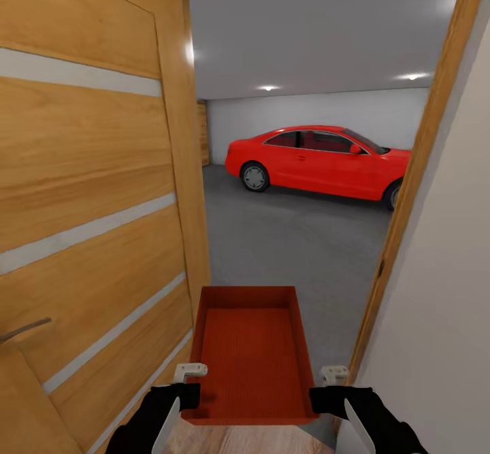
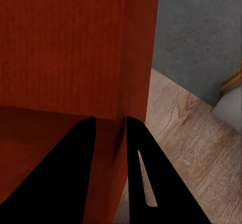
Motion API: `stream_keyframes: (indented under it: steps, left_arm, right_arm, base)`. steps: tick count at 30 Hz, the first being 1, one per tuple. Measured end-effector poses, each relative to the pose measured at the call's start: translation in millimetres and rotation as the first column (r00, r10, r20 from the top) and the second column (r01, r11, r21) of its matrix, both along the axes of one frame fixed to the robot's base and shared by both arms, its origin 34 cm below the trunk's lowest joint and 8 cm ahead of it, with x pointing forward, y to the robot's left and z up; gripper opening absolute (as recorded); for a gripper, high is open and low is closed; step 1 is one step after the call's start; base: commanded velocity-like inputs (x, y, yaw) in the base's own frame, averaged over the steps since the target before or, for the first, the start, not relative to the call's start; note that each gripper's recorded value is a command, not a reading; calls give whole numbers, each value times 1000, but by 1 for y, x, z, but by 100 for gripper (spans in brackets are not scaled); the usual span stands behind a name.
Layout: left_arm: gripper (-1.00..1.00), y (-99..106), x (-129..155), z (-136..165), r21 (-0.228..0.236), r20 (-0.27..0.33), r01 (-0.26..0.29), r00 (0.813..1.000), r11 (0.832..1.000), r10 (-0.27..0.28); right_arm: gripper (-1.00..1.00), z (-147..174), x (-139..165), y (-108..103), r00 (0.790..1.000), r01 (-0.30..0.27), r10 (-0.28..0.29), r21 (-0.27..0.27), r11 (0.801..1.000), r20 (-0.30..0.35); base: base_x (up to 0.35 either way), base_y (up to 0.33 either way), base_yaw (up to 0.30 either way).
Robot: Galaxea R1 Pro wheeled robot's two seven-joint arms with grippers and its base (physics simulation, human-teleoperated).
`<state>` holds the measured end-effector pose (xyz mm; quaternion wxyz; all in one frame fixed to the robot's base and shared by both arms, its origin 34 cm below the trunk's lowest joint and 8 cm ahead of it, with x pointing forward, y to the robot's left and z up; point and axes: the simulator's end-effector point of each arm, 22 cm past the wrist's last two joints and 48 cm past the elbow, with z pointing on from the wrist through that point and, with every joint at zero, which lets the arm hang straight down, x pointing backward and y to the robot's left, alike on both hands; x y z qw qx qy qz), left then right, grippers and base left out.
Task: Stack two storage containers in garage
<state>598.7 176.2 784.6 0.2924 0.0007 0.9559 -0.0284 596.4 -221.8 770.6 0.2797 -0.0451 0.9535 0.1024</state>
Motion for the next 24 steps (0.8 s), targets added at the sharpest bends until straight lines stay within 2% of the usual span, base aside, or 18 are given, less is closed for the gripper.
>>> stream_keyframes:
  steps: [5, 17, 24]
  left_arm:
    - [-100, 0, 0, 0, -1, 0, 0, 1000, 1000, 0]
    - [-100, 0, 0, 0, -1, 1, 0, 1000, 1000, 0]
    - [-100, 0, 0, 0, -1, 2, 0, 1000, 1000, 0]
  right_arm:
    - [-100, 0, 0, 0, 1000, 1, -1, 0, 1000, 0]
    - [-100, 0, 0, 0, 1000, 1, -1, 0, 1000, 1]
    - [-100, 0, 0, 0, 1000, 0, 0, 0, 1000, 1]
  base:
    - [79, 170, -151]
    - [13, 18, -268]
    - [196, 159, -275]
